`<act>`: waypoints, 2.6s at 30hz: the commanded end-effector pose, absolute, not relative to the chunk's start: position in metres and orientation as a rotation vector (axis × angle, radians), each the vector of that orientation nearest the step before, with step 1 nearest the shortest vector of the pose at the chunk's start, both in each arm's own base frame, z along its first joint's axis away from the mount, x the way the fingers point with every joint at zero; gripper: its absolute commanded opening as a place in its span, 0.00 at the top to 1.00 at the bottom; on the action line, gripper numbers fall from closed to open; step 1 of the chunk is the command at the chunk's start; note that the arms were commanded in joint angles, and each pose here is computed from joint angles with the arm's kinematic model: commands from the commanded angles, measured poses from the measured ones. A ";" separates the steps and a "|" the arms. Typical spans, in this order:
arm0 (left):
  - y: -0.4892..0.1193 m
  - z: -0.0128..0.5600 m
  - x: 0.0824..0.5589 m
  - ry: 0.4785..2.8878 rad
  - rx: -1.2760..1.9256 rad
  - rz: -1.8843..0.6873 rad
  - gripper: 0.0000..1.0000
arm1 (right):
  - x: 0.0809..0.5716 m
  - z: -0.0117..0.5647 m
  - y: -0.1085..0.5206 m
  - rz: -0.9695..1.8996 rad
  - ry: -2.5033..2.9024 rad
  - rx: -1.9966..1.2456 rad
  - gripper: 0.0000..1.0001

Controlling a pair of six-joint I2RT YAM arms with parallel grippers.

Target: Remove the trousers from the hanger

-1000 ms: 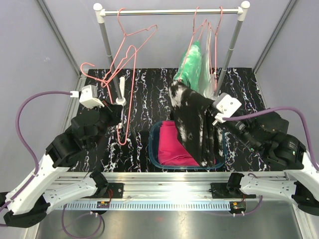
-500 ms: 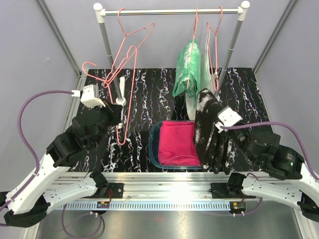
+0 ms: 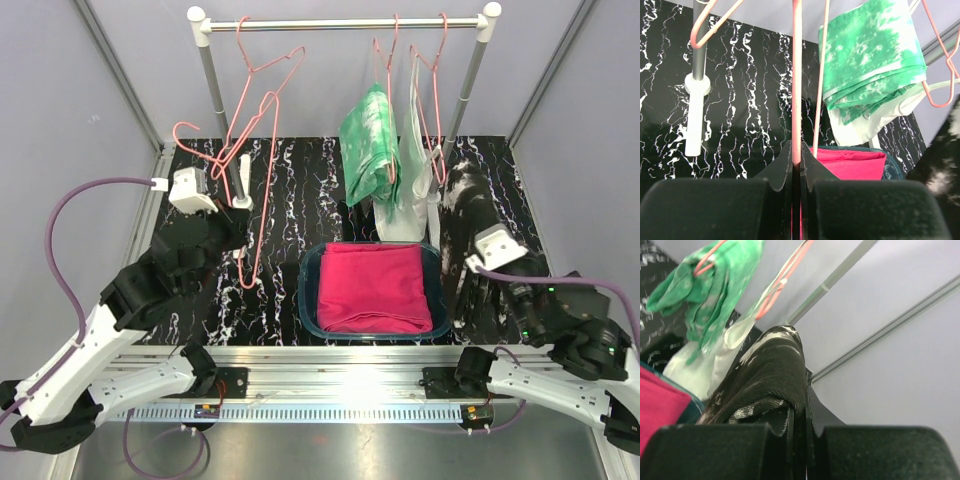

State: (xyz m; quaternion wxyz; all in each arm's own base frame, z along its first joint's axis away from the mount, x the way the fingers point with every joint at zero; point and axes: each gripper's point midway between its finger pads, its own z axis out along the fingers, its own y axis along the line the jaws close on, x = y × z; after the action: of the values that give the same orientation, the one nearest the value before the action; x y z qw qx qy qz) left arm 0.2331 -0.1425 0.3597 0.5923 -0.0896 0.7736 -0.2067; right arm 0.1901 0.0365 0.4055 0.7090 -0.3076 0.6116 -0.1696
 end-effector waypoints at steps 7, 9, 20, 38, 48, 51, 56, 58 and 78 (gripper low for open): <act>-0.145 0.380 0.235 1.721 -0.229 -0.544 1.00 | 0.215 0.340 0.111 -0.333 1.359 -0.874 1.00; -0.139 0.381 0.233 1.715 -0.232 -0.528 1.00 | 0.216 0.323 0.132 -0.263 1.385 -0.916 1.00; -0.128 0.381 0.229 1.695 -0.250 -0.511 1.00 | 0.204 0.265 0.231 0.008 1.405 -1.153 1.00; -0.120 0.380 0.224 1.690 -0.252 -0.499 1.00 | 0.159 0.163 0.357 0.373 1.316 -1.547 1.00; -0.116 0.379 0.223 1.690 -0.258 -0.492 1.00 | 0.129 0.095 0.344 0.405 1.315 -1.908 1.00; -0.116 0.379 0.223 1.688 -0.261 -0.493 1.00 | 0.117 0.084 0.336 0.444 1.346 -1.982 1.00; -0.121 0.378 0.225 1.693 -0.257 -0.506 1.00 | 0.113 0.063 0.327 0.503 1.407 -1.993 1.00; -0.122 0.379 0.225 1.690 -0.260 -0.515 1.00 | 0.114 0.063 0.333 0.599 1.435 -1.946 1.00; -0.105 0.389 0.218 1.672 -0.272 -0.477 1.00 | 0.124 0.080 0.348 0.827 1.585 -1.875 0.61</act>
State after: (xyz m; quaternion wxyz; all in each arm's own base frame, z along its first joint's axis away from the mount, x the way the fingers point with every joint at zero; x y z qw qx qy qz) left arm 0.2186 -0.1157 0.3622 0.6120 -0.0952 0.7597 -0.1983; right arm 0.1514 0.3505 0.0626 0.3122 -0.7009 0.5918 0.2471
